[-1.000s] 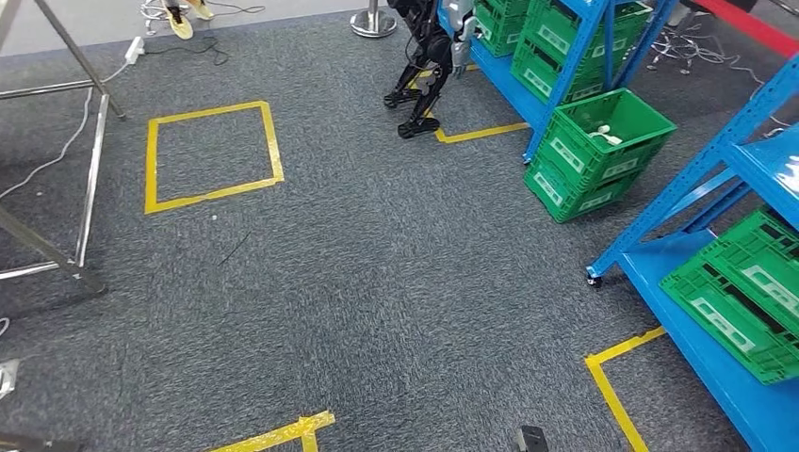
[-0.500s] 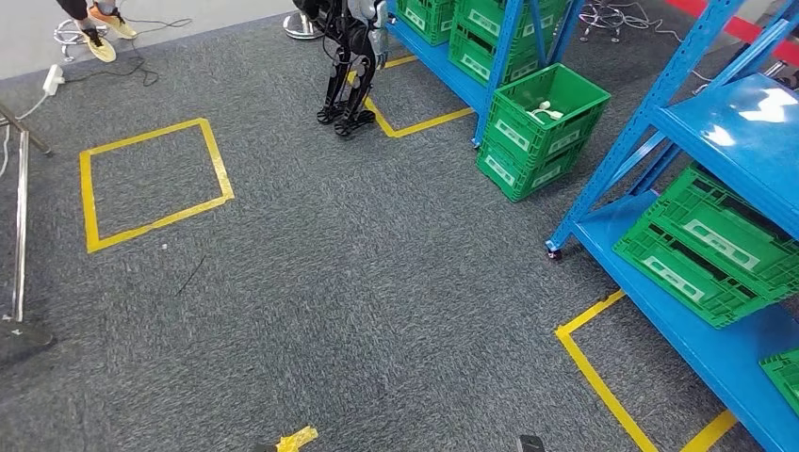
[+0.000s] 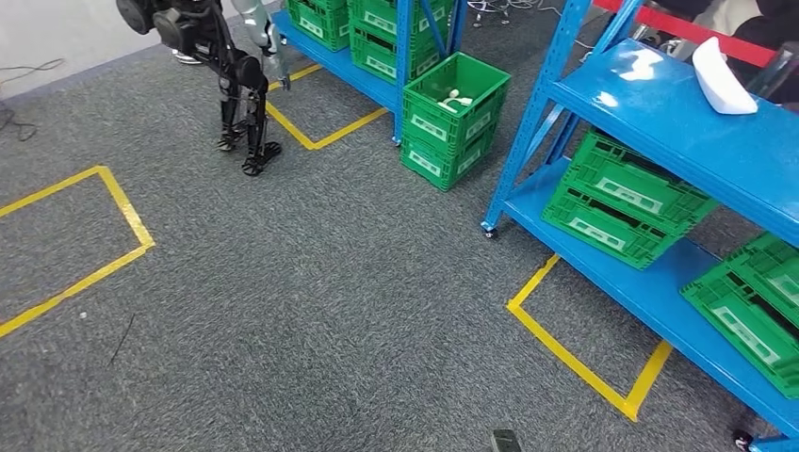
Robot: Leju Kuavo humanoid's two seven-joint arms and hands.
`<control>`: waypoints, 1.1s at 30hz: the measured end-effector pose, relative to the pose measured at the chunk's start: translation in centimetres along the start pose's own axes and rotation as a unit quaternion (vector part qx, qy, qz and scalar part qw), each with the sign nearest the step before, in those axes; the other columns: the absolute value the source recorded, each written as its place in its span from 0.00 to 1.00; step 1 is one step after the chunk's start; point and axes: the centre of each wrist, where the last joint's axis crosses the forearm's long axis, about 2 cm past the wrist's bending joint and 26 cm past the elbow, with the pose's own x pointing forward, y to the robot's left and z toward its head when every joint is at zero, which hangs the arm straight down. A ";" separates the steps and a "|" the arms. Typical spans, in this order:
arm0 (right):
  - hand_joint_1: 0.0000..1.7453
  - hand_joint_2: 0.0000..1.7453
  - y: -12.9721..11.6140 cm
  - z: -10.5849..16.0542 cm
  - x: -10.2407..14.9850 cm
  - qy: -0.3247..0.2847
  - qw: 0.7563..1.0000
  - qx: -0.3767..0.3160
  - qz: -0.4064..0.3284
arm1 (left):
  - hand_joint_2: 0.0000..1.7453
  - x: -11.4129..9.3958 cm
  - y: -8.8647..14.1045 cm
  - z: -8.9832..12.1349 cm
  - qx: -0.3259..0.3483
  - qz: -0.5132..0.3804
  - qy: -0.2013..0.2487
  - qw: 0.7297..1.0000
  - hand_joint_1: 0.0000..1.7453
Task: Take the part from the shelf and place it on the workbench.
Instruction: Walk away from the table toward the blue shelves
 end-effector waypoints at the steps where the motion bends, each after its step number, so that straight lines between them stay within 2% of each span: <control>1: 0.00 0.00 0.0 0.0 0.0 0.000 1.000 0.000 0.000 | 0.00 0.0 0.0 0.0 0.000 0.000 -0.001 1.000 0.00; 8: 0.00 0.00 -0.1 0.1 -0.4 0.011 1.000 -0.001 -0.011 | 0.00 0.0 0.0 0.0 0.001 -0.011 -0.004 1.000 0.00; 19: 0.00 0.00 -2.5 -0.2 0.0 0.008 0.999 -0.014 -0.035 | 0.00 0.9 -1.7 0.3 -0.009 -0.030 -0.001 1.000 0.00; 33: 0.00 0.00 -2.8 -0.2 0.1 0.003 0.999 -0.015 -0.035 | 0.00 0.7 -2.5 0.4 -0.017 -0.031 0.005 0.999 0.00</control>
